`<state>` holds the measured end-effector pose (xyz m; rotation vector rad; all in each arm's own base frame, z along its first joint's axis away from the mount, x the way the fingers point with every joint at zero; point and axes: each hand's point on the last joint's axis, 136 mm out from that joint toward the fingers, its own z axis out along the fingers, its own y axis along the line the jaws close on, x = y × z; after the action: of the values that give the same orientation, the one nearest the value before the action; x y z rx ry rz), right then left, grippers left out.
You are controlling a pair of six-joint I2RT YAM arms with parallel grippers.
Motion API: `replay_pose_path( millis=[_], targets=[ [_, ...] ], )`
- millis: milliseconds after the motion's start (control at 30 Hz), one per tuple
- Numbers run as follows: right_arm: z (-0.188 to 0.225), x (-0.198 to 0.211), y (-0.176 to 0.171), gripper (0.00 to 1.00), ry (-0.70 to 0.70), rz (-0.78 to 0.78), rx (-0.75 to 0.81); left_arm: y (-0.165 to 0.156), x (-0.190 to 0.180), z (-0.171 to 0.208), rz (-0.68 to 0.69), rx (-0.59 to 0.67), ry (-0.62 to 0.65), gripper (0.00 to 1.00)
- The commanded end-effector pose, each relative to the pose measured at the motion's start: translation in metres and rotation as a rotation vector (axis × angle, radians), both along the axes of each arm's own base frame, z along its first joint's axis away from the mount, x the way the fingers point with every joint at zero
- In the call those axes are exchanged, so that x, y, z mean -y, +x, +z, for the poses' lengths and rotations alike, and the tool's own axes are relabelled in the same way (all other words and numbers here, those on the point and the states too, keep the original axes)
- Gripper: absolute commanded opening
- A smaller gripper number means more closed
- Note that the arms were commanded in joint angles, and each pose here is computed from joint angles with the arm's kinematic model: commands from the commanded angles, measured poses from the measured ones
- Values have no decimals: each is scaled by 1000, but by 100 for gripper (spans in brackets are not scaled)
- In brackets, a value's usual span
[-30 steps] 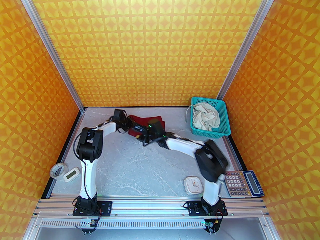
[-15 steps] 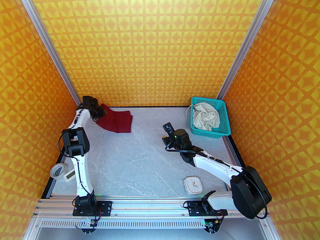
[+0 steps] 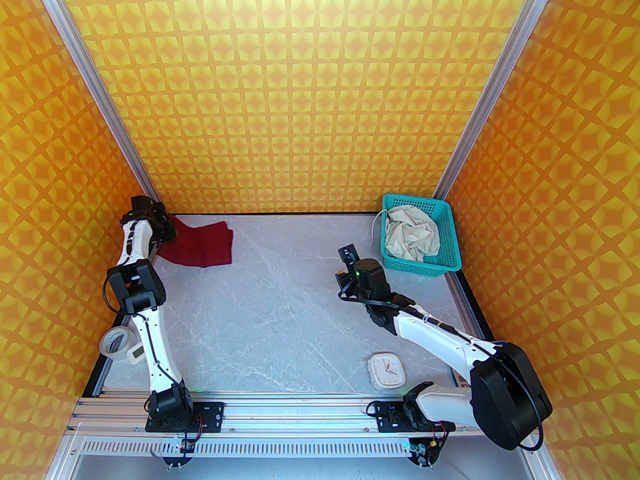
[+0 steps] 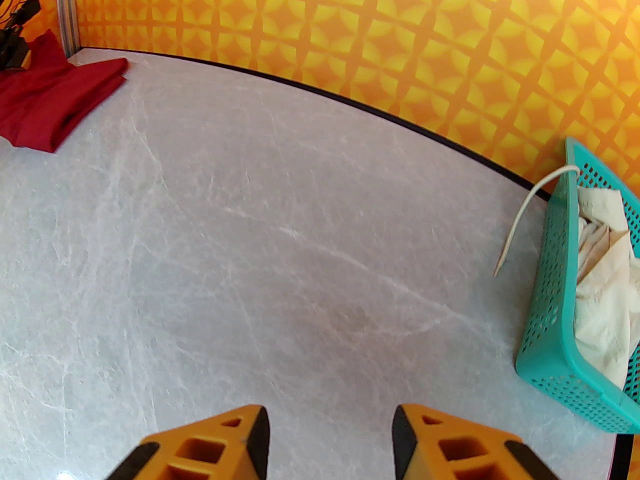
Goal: Fold and stack the mixed laundry pile
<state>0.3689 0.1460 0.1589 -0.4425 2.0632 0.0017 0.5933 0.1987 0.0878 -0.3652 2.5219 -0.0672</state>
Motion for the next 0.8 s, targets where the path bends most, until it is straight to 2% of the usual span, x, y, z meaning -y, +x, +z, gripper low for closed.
replay_pose_path(
  millis=[0,200,233,300,333,367,467,600,700,767],
  targets=[
    [20,6,1,46,56,-69,10,-1,-16,-6,2,-35,100,0],
    [42,32,0,49,70,-262,-37,-6,-37,-10,117,-80,194,0],
    [46,37,0,50,75,-296,-44,-8,-42,-5,153,-84,220,14],
    [48,42,0,55,94,-329,-73,-11,-48,8,197,-87,282,61],
    [48,45,2,56,108,-336,-98,-12,-49,17,213,-83,311,72],
    [47,47,3,57,121,-339,-124,-12,-49,28,224,-69,327,78],
    [43,55,11,58,133,-348,-179,-13,-45,62,243,-22,346,83],
    [43,85,30,66,144,-431,-204,-22,-42,113,276,30,420,95],
    [43,111,48,72,232,-501,-227,-29,-30,143,274,63,429,96],
    [42,129,62,74,276,-545,-236,-32,-9,157,235,77,414,95]
  ],
)
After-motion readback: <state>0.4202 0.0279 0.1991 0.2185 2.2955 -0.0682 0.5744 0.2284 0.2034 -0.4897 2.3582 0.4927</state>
